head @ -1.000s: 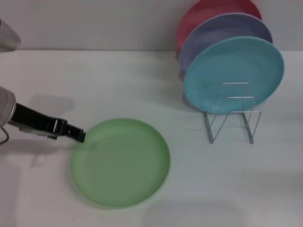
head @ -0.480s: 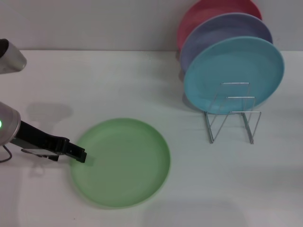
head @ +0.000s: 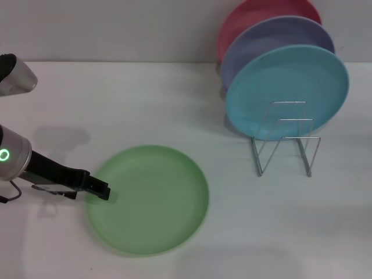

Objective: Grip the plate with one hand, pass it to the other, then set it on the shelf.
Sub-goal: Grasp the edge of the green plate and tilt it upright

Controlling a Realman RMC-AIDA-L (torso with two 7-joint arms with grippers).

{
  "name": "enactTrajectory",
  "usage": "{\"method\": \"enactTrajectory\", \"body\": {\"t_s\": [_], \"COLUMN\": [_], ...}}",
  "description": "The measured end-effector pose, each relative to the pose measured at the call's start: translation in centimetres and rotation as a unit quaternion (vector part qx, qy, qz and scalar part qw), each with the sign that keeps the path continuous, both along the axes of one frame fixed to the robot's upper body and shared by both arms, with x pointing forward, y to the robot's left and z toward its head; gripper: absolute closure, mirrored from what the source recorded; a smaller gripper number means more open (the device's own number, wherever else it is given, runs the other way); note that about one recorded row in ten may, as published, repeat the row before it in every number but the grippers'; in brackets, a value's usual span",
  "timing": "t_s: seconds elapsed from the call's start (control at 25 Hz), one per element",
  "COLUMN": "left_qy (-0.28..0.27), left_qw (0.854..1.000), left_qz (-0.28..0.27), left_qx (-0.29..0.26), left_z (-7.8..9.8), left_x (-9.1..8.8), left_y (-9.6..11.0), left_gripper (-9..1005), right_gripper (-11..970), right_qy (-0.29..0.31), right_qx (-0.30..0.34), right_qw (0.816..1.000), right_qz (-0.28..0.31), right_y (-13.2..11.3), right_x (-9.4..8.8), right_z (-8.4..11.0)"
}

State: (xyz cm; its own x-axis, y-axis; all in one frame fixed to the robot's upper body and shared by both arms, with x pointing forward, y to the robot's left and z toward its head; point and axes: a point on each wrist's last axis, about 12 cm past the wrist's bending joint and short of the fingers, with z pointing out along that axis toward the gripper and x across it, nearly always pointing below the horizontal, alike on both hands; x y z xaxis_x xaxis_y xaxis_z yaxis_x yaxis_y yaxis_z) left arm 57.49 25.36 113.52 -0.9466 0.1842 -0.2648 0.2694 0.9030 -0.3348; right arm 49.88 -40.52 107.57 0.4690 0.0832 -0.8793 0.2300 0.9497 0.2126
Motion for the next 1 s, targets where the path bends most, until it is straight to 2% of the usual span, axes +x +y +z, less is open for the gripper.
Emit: {"method": "enactTrajectory", "body": {"t_s": [0.32,0.8,1.0], "left_qy": [0.004,0.002,0.006], "left_qw": [1.000,1.000,1.000], "left_qz": [0.001,-0.006,-0.011], "left_qx": [-0.001,0.002,0.005], "left_z": [-0.7,-0.8,-1.1], "left_x": [0.3,0.3,0.4], "left_y": [-0.2,-0.4,-0.7], "left_gripper": [201,201,257], "right_gripper": [259,258,258], "right_qy": [-0.004,-0.007,-0.008], "right_qx": [-0.001,-0.002,-0.001], "right_qw": [1.000,1.000,1.000], "right_qz": [0.000,0.000,0.000], "right_y": [0.1,0.1,0.1], "right_x": [-0.2,-0.4,-0.5], "right_z": [0.0,0.0,0.0]}}
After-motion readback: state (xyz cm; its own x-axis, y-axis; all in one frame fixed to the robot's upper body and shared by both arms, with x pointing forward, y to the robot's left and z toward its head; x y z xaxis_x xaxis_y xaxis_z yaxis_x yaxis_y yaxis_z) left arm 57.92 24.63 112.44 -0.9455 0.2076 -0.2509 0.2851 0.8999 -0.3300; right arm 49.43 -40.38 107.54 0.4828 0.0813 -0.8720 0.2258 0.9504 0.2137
